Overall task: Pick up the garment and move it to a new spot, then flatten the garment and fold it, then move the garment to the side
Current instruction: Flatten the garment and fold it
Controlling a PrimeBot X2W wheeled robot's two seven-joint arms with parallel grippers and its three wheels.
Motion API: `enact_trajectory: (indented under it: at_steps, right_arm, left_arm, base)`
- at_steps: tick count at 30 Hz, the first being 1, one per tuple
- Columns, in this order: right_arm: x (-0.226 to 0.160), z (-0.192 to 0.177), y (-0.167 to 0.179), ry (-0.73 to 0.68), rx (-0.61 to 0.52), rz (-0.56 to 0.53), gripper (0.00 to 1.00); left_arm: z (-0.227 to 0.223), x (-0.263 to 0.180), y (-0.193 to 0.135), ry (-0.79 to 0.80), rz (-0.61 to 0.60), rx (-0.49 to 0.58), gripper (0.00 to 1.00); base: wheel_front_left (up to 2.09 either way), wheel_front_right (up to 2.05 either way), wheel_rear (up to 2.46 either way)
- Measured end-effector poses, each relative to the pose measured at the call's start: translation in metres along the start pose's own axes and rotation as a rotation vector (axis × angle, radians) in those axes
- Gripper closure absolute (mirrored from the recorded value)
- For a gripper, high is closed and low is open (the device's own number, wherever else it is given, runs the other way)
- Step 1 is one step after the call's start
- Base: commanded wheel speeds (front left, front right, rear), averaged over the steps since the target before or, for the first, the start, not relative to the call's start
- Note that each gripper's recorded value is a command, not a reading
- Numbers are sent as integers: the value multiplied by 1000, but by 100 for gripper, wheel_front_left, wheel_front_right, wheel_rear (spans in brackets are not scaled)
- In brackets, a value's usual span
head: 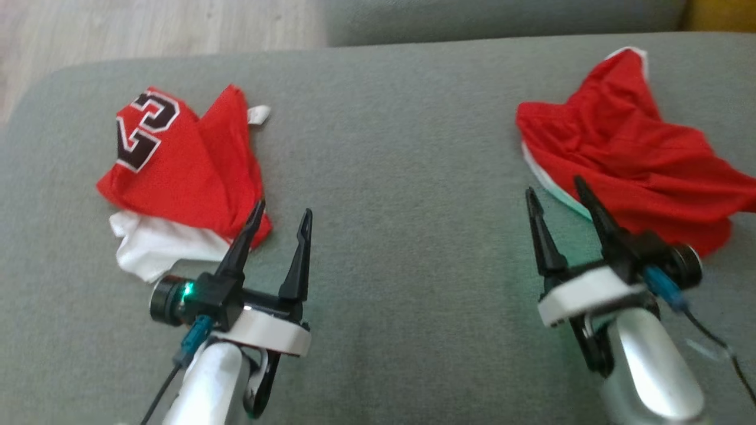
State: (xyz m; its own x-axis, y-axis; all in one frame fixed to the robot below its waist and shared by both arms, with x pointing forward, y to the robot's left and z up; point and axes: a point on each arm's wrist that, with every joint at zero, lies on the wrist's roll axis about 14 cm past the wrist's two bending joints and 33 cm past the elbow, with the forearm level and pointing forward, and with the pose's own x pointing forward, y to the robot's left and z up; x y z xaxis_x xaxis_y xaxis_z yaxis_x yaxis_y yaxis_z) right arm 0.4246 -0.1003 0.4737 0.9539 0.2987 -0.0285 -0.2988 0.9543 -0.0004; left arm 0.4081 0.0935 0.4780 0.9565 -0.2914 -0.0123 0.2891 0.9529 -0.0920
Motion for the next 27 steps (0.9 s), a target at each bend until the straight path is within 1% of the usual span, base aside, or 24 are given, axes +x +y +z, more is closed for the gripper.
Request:
enact_trajectory:
  at_steps: [4, 9, 11, 14, 17, 27]
  right_arm:
    - [26, -26, 6, 124, -42, 43, 0]
    - [63, -46, -6, 215, -56, 26, 0]
    - [76, -65, -11, 282, -59, 18, 0]
    - [85, -83, -10, 334, -60, 20, 0]
    - [92, -93, -17, 355, -57, -1, 0]
    - [100, -105, -39, 398, -35, -72, 0]
  left_arm:
    - [-4, 3, 10, 11, 22, 3, 0]
    - [-12, 5, 21, 35, 47, 5, 0]
    - [-18, 3, 31, 52, 73, 5, 0]
    - [-22, 3, 40, 65, 97, 6, 0]
    - [-28, 0, 46, 81, 116, -2, 0]
    - [-34, 3, 45, 95, 117, -8, 0]
  base:
    - [0, 0, 0]
    - [0, 0, 0]
    - [0, 0, 0]
    - [0, 0, 0]
    - [0, 0, 0]
    - [0, 0, 0]
